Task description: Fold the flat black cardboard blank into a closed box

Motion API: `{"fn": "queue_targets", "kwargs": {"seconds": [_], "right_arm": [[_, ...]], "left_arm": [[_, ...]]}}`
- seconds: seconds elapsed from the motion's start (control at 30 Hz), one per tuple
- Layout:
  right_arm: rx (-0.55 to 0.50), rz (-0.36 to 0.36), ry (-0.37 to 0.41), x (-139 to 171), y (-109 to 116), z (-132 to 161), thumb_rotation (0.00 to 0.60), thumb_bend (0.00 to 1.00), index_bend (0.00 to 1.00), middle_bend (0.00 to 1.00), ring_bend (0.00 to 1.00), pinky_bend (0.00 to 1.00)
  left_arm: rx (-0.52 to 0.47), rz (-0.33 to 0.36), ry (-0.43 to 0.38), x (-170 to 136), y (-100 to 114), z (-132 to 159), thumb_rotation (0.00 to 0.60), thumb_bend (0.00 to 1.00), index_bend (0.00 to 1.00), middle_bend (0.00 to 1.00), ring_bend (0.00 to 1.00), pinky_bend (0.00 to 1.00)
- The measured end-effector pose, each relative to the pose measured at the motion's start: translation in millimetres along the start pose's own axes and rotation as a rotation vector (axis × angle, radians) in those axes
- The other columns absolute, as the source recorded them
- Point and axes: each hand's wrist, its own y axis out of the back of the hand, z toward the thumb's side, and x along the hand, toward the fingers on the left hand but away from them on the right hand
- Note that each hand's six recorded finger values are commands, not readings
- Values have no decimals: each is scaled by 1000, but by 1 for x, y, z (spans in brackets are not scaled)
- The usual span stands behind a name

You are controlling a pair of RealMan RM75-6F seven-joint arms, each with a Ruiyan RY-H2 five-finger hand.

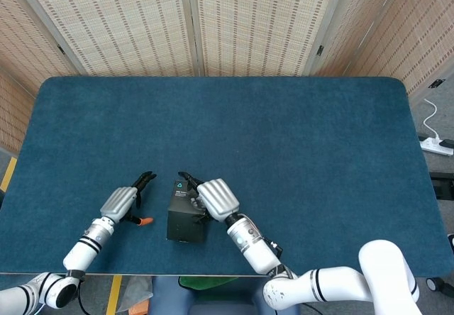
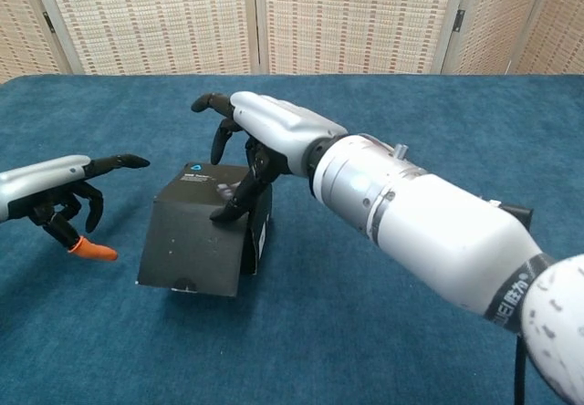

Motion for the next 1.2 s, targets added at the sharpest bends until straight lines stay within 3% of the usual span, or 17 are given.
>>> {"fn": "queue_targets", "kwargs": {"seconds": [0.17,0.43,0.57,0.67,0.8,0.87,0.97,1.1,1.2], "right_arm": [[182,-23,8,4,-16,-9,600,0,124,309,707,1000],[369,-68,51,9,-34,-19,600,0,183,330,707,1000],[437,-87,81,9,-41,-21,600,15,266,430,715,1000],[473,-102,96,8,-44,-25,600,104,334,531,723,1000],[476,-118,108,7,-48,-27,600,139,344,547,725,1000],[458,-132,119,7,-46,-25,600,139,344,515,725,1000],[427,-157,131,8,-41,-22,600,139,327,392,725,1000],[338,-183,157,12,-29,-16,600,152,104,186,715,1000],[296,-207,182,19,-15,-14,600,163,54,162,708,1000]], "left_arm": [[5,30,27,-6,22,-13,600,172,0,0,619,914],[-15,38,41,-9,30,-21,600,171,0,0,613,914],[-31,42,36,-9,33,-20,600,172,0,0,609,915],[-34,44,28,-9,34,-18,600,173,0,0,608,915],[-32,45,24,-9,34,-17,600,172,0,0,607,915],[-29,44,25,-9,34,-18,600,172,0,0,608,916],[-17,49,25,-9,35,-18,600,173,0,0,596,900],[12,61,23,-13,40,-18,600,175,0,0,497,835],[39,83,18,-20,46,-17,600,175,0,0,411,721]]}}
